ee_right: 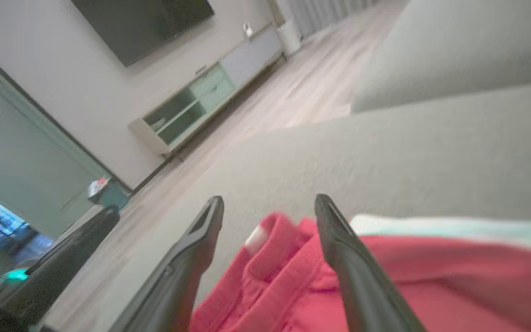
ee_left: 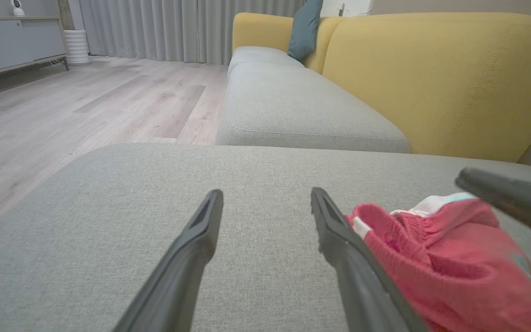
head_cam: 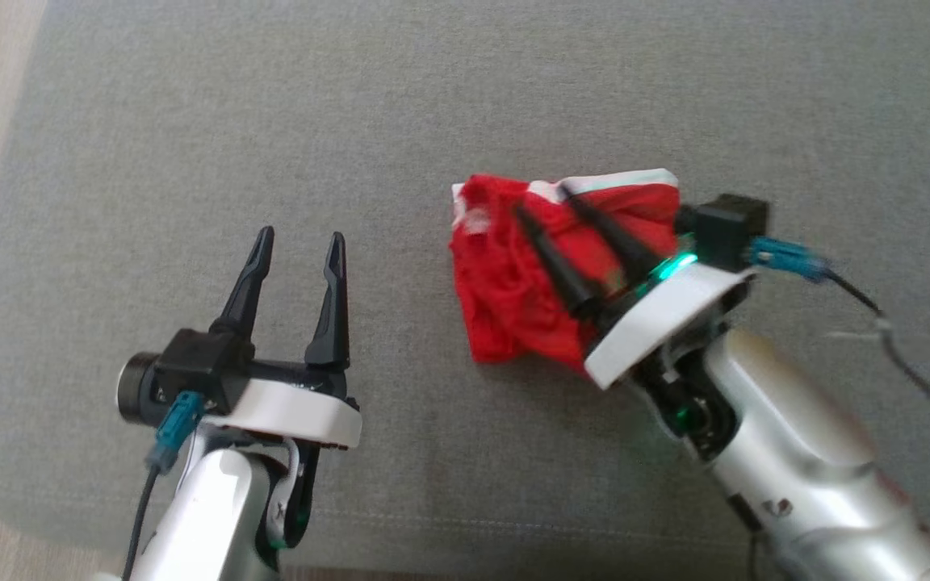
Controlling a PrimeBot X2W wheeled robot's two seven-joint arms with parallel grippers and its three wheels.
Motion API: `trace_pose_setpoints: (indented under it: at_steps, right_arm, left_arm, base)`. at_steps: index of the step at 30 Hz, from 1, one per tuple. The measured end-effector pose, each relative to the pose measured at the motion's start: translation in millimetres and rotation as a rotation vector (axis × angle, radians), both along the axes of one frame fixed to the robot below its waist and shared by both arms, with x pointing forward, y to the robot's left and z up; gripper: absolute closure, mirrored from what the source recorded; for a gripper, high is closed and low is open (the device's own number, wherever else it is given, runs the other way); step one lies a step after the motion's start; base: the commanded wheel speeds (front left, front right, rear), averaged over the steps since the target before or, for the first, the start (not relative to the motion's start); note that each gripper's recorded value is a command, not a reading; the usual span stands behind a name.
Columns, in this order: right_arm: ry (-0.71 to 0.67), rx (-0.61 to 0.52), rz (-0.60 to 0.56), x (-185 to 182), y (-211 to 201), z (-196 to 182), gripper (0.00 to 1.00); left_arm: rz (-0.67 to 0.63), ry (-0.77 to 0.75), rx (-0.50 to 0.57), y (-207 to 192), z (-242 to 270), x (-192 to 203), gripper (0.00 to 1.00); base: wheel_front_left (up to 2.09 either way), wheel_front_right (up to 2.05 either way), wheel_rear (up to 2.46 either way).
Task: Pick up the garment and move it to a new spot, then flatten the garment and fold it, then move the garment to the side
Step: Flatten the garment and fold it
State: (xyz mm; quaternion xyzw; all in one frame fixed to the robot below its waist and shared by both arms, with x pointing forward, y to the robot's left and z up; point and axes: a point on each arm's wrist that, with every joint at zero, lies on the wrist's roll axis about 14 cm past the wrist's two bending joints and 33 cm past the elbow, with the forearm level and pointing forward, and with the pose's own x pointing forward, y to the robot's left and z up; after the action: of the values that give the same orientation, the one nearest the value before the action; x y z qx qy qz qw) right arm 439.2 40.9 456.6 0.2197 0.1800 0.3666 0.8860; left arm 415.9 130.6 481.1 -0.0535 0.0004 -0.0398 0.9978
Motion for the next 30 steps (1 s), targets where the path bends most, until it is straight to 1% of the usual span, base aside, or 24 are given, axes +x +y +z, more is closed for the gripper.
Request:
trace_pose_setpoints:
  at_steps: [3,5,8,11,15,17,19,21,28,30]
  right_arm:
    - [-0.174,-0.041,-0.079,16,-26,17,0.0]
    - [-0.266,-0.073,-0.15,28,-51,28,0.0]
    - [-0.36,-0.123,-0.258,40,-91,43,0.0]
    - [-0.389,-0.187,-0.361,36,-133,43,0.0]
    - [-0.37,-0.293,-0.487,12,-188,31,0.0]
    - [-0.355,-0.325,-0.535,-2,-206,29,0.0]
    - [-0.337,-0.337,-0.565,-15,-214,29,0.0]
    - [-0.324,-0.337,-0.57,-25,-211,30,0.0]
    - [-0.343,-0.326,-0.595,-45,-210,51,0.0]
    - [-0.331,-0.327,-0.602,-54,-210,51,0.0]
  left_arm:
    - [-0.006,-0.005,0.0,-3,2,1,0.0]
    - [-0.008,-0.009,0.0,-5,3,1,0.0]
    - [-0.02,-0.017,-0.001,-8,5,2,0.0]
    - [-0.029,-0.027,-0.002,-11,9,4,0.0]
    - [-0.032,-0.028,0.005,-12,9,2,0.0]
    - [-0.035,-0.019,0.013,-11,7,-1,0.0]
    - [-0.037,-0.011,0.02,-11,6,-3,0.0]
    - [-0.032,-0.015,0.02,-10,8,-4,0.0]
    - [-0.002,-0.011,0.03,1,11,-18,0.0]
    - [0.0,-0.009,0.035,4,11,-24,0.0]
  base:
    - [0.0,0.0,0.0]
    - [0.0,0.0,0.0]
    - [0.0,0.0,0.0]
    - [0.0,0.0,0.0]
    - [0.0,0.0,0.0]
    - [0.0,0.0,0.0]
    - [0.0,0.0,0.0]
    - [0.0,0.0,0.0]
    - [0.0,0.0,0.0]
    - [0.0,0.0,0.0]
